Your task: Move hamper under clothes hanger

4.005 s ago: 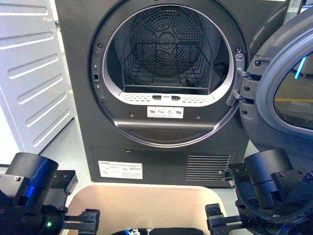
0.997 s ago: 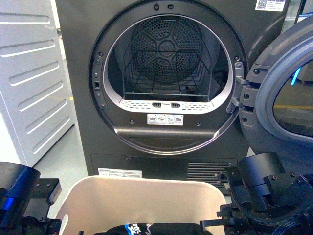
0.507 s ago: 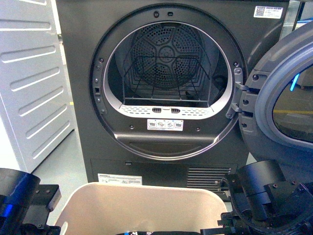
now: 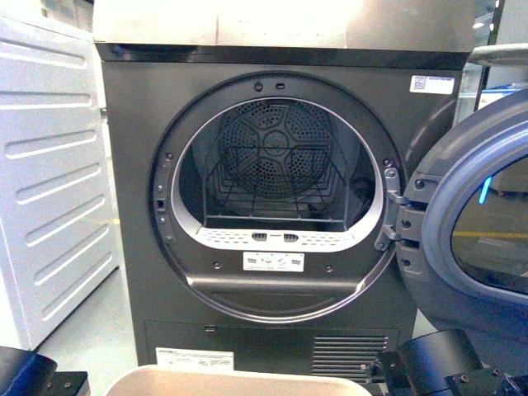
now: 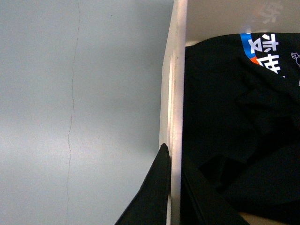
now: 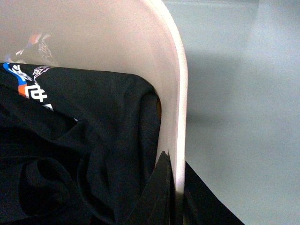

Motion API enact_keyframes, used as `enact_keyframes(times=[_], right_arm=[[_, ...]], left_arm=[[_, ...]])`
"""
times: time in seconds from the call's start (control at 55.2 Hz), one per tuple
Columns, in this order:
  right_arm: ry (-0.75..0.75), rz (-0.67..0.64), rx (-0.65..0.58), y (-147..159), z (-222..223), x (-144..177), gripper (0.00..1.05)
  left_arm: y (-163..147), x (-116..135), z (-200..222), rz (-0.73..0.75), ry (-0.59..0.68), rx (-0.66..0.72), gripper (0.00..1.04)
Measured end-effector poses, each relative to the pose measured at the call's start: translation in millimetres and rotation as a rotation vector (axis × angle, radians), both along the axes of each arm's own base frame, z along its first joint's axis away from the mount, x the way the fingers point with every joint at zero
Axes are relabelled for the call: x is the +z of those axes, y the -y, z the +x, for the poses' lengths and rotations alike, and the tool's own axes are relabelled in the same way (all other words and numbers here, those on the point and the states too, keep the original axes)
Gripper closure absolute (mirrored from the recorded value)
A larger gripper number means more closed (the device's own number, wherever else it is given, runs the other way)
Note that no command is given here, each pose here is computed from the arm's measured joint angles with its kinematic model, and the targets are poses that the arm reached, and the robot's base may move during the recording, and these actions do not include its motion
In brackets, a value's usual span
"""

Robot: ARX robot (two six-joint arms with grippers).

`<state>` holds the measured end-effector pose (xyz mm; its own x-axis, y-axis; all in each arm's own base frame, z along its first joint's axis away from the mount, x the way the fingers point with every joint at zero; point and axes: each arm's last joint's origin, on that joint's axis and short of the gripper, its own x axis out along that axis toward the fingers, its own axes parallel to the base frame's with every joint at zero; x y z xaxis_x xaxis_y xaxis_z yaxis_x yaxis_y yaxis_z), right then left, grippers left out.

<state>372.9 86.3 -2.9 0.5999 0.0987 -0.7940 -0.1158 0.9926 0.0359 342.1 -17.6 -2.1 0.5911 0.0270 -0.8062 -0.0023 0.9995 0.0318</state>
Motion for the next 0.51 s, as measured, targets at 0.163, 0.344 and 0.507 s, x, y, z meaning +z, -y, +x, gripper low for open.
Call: enact_keyframes(times=[0.163, 0.344, 0.507], right_arm=[[-0.001, 0.011, 0.028, -8.1, -1.7, 0.2, 1.02], [0.007, -0.005, -0.013, 2.9, 1.5, 1.7, 1.02], [0.007, -0.003, -0.018, 5.2, 1.8, 1.8, 1.02]], left_arm=[[-6.0, 0.1, 0.2, 0.015, 0.001, 0.026, 1.01], [2.1, 2.1, 1.9, -0.005, 0.009, -0.009, 1.01], [4.4, 3.1, 2.9, -0.007, 0.014, -0.017, 1.01]])
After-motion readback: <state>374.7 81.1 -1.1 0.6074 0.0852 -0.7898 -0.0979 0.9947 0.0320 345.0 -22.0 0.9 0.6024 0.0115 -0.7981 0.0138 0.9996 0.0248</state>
